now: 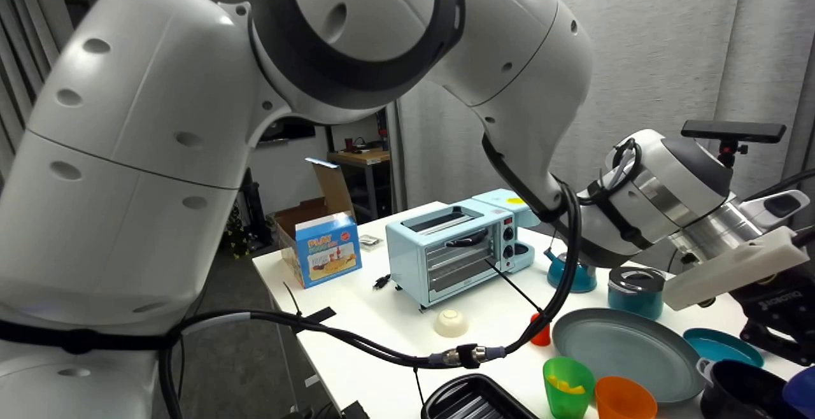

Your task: Place the dark blue cup inside the black pot

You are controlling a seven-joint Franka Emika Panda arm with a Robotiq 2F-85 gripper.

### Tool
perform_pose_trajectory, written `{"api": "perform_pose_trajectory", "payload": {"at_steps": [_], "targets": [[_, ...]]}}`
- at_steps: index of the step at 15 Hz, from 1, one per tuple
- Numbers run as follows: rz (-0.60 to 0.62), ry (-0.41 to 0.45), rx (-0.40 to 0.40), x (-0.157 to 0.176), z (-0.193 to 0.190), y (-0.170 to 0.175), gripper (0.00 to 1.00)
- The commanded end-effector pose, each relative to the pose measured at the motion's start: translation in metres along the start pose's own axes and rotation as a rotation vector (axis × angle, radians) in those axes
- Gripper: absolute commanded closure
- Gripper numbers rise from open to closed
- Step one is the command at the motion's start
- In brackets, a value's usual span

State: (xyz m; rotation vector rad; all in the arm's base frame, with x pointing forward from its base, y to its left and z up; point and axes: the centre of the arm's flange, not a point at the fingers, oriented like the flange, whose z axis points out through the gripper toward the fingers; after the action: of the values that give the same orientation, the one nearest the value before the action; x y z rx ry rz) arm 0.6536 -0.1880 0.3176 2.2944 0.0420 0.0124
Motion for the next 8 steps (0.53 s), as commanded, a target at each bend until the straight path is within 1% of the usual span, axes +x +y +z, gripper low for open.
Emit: {"api": "perform_pose_trajectory", "payload": {"at_steps": [1,8], "targets": [[-0.024,0.038,-0.011,0.0101,0.0024,0.0042,0.99],[-0.069,0.082,0.021,0.0141,0.0027,0.0038,0.99]]}}
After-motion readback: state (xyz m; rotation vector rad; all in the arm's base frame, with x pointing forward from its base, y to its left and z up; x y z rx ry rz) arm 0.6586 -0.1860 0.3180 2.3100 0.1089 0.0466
